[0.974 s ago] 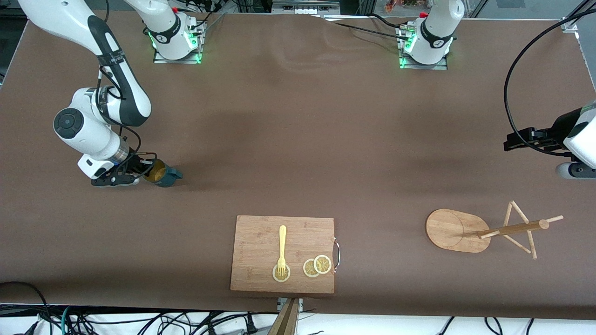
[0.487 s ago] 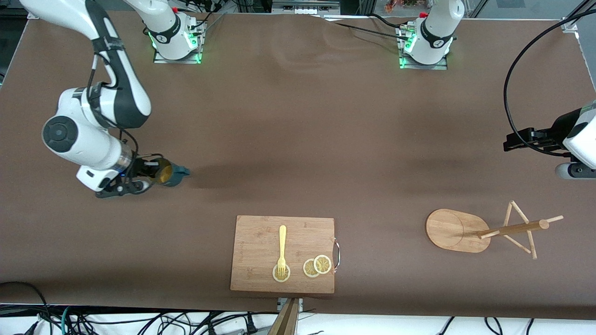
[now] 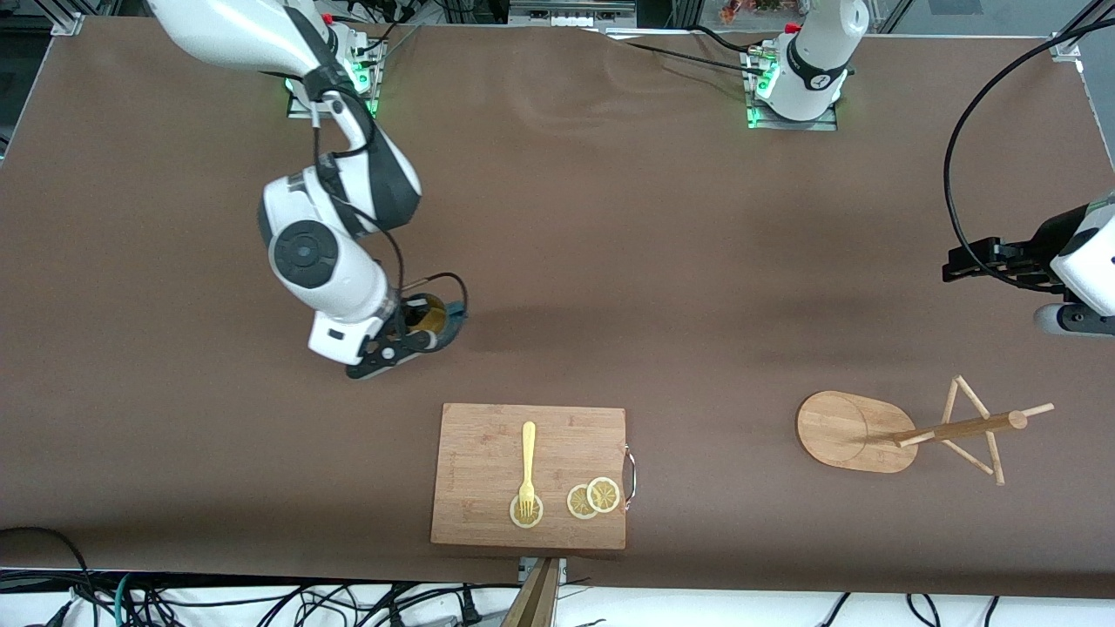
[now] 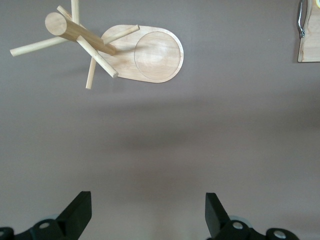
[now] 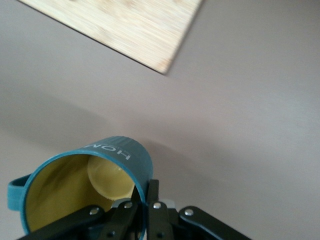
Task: Pass cup and hang on rack
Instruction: 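Carry the mug toward table center with the right gripper while the left gripper advances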
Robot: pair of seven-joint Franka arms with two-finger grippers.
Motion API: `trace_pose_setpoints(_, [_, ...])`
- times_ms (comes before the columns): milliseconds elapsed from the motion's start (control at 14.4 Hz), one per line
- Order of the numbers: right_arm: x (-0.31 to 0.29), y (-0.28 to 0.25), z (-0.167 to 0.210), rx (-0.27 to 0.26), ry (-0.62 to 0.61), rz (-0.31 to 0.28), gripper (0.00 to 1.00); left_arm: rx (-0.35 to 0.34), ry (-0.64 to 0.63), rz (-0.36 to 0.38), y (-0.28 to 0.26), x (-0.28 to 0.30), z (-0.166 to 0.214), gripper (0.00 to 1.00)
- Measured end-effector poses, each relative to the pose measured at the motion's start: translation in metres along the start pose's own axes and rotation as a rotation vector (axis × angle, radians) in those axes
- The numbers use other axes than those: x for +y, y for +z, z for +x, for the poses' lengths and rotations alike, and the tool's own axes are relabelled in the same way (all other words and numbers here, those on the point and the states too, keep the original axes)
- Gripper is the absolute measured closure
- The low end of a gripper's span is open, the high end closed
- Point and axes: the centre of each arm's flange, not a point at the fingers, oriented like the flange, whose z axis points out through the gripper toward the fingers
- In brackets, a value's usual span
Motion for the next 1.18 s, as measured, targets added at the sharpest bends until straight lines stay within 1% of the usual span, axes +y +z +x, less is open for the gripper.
trace_pose_setpoints(209, [-0.082, 0.008, 0.014, 0.021, 0.115, 0.005, 0.96, -0.018, 0.016, -0.009, 0.001, 0.006, -0.010, 0.00])
trace_pose_setpoints(348, [-0.138, 0.014, 0.018, 0.039, 0.157, 0.012, 0.96, -0.030, 0.037, -0.017, 0.003, 0.011, -0.018, 0.00])
trace_pose_setpoints(418, [-0.159, 0.017, 0.019, 0.052, 0.166, 0.018, 0.96, -0.036, 0.070, -0.023, 0.005, 0.016, -0.020, 0.00])
trace_pose_setpoints(557, [-0.192, 0.025, 0.018, 0.078, 0.214, 0.033, 0.96, -0.053, 0.162, -0.027, 0.012, 0.024, -0.022, 0.00])
trace_pose_setpoints(696, [-0.219, 0.042, 0.014, 0.097, 0.293, 0.050, 0.96, -0.073, 0.270, -0.032, 0.021, 0.026, -0.022, 0.00])
trace_pose_setpoints(835, [-0.239, 0.061, 0.012, 0.115, 0.344, 0.068, 0.96, -0.102, 0.418, -0.045, 0.034, 0.025, -0.023, 0.00])
trace_pose_setpoints(974, [-0.252, 0.073, 0.008, 0.111, 0.374, 0.071, 0.96, -0.136, 0.535, -0.063, 0.050, 0.023, -0.023, 0.00])
trace_pose_setpoints(1183, [-0.267, 0.084, 0.001, 0.099, 0.391, 0.068, 0.96, -0.174, 0.663, -0.088, 0.070, 0.025, -0.024, 0.00])
